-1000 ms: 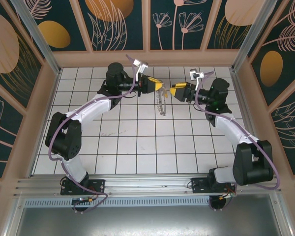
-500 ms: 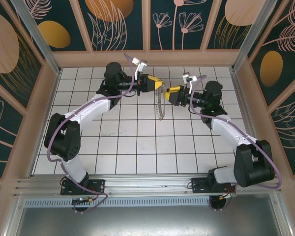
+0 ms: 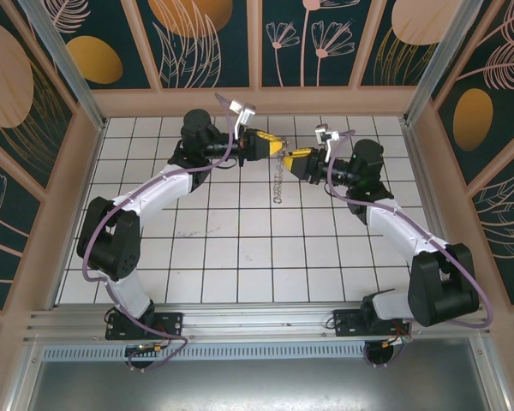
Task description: Put the keys on the keyring
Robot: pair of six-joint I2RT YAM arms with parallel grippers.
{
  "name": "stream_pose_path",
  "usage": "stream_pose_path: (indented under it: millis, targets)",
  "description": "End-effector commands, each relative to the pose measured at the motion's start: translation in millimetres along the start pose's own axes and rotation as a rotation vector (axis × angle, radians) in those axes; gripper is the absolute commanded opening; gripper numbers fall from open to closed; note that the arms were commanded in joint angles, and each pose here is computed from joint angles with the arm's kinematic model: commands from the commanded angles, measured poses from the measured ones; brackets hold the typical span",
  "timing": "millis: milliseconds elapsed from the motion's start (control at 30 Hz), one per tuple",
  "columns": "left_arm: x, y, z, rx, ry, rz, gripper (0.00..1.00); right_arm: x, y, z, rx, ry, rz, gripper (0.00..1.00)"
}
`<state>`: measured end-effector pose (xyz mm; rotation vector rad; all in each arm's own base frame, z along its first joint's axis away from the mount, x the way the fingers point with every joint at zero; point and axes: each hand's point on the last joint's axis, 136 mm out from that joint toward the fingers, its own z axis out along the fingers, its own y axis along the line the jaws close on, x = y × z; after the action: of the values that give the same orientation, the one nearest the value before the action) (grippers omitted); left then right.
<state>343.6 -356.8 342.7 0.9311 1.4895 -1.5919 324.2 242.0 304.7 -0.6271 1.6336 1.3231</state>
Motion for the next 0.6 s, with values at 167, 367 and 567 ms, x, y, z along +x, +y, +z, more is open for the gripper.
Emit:
stream_pose_path:
  millis: [167, 367, 567]
  targets:
    - [-19.7, -22.6, -3.7, 0.033, -0.042, 0.080, 0.00, -0.9, 12.5, 8.7, -0.030, 0.026, -0.054, 0.00]
    - [-20.4, -22.7, -4.2, 0.031, -0.048, 0.081, 0.00, 5.0, 17.4, 10.9, -0.034, 0.051, -0.064, 0.00]
    - [-20.1, -22.9, -4.2, 0.032, -0.051, 0.079, 0.00, 12.2, 22.8, 20.6, -0.063, 0.081, -0.064, 0.00]
